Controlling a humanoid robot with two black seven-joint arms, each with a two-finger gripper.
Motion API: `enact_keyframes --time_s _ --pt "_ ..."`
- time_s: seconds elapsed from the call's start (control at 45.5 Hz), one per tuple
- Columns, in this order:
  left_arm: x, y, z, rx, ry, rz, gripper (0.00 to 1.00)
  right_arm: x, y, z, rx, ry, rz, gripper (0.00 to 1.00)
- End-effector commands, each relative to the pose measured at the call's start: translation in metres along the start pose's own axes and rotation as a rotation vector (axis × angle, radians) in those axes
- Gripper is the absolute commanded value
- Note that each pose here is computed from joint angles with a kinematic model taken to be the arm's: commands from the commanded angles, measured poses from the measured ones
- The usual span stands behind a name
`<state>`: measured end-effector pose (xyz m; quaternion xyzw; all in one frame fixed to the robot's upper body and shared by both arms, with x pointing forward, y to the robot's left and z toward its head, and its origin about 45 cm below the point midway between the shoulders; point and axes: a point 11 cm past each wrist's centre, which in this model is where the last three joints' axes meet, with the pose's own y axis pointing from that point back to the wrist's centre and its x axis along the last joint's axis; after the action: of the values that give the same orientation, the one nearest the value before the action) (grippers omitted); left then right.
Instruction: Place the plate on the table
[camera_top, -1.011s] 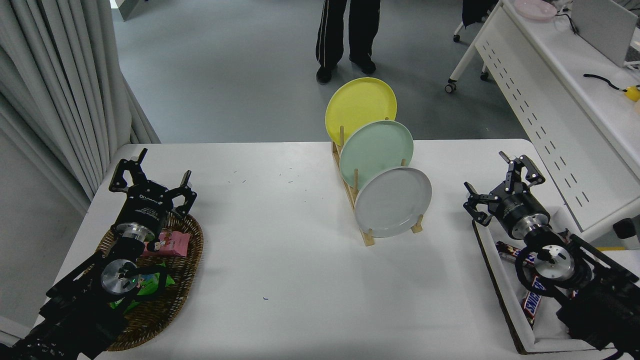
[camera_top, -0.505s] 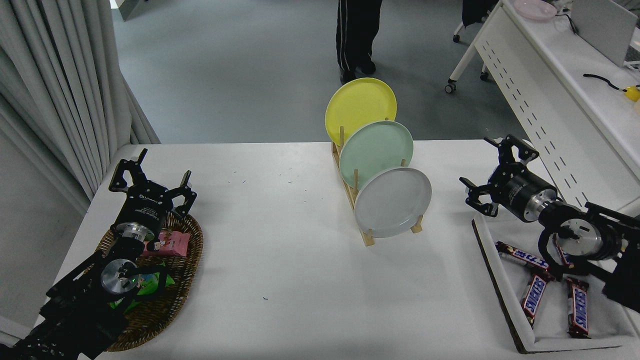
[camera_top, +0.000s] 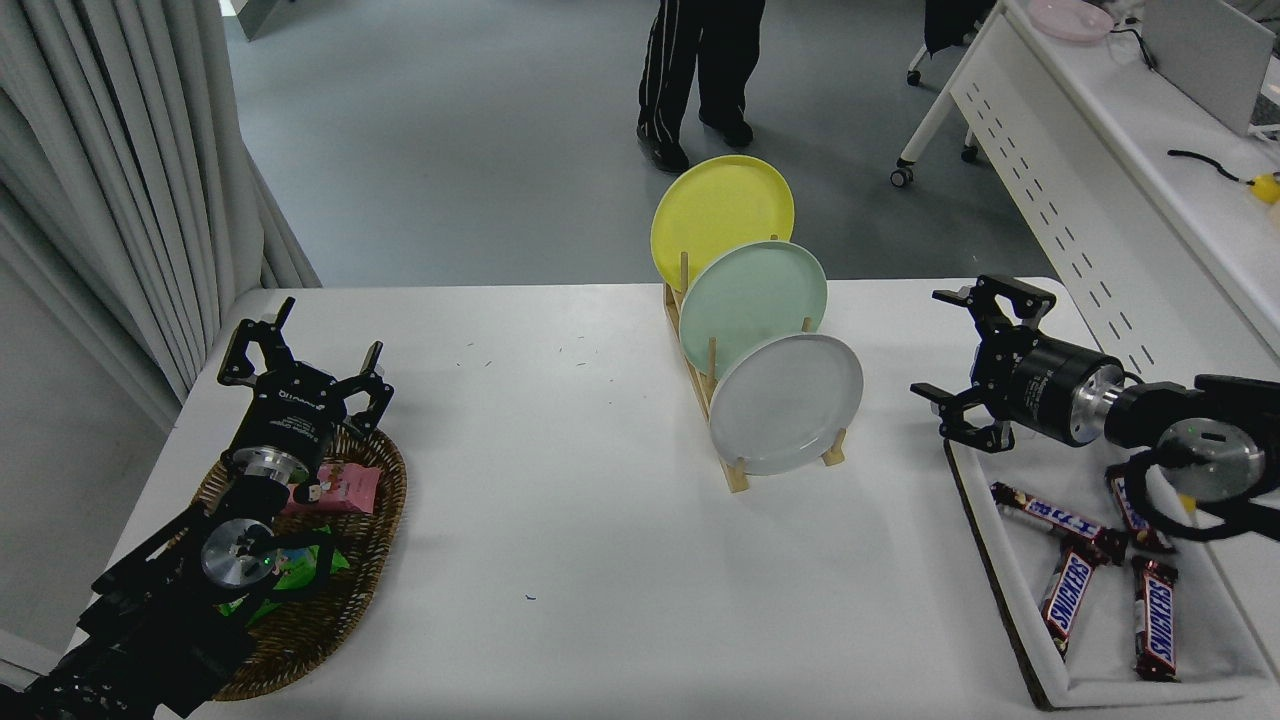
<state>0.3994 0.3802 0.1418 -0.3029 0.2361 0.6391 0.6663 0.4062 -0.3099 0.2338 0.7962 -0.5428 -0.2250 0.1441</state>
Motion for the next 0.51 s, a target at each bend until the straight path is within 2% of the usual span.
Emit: enact_keyframes --time_s 0.0,0.242,0.484 --pt "0.000 0.000 0.000 0.000 0.000 0.000 1.00 -0.021 -0.012 -0.011 -0.012 0.054 0.048 1.00" --pt "0.000 0.000 0.000 0.000 0.000 0.000 1.00 -0.031 -0.024 -0.021 -0.029 0.038 0.149 1.00" --pt "0.000 0.000 0.000 0.000 0.000 0.000 1.00 -0.055 -0.038 -0.002 -0.144 0.065 0.126 1.00"
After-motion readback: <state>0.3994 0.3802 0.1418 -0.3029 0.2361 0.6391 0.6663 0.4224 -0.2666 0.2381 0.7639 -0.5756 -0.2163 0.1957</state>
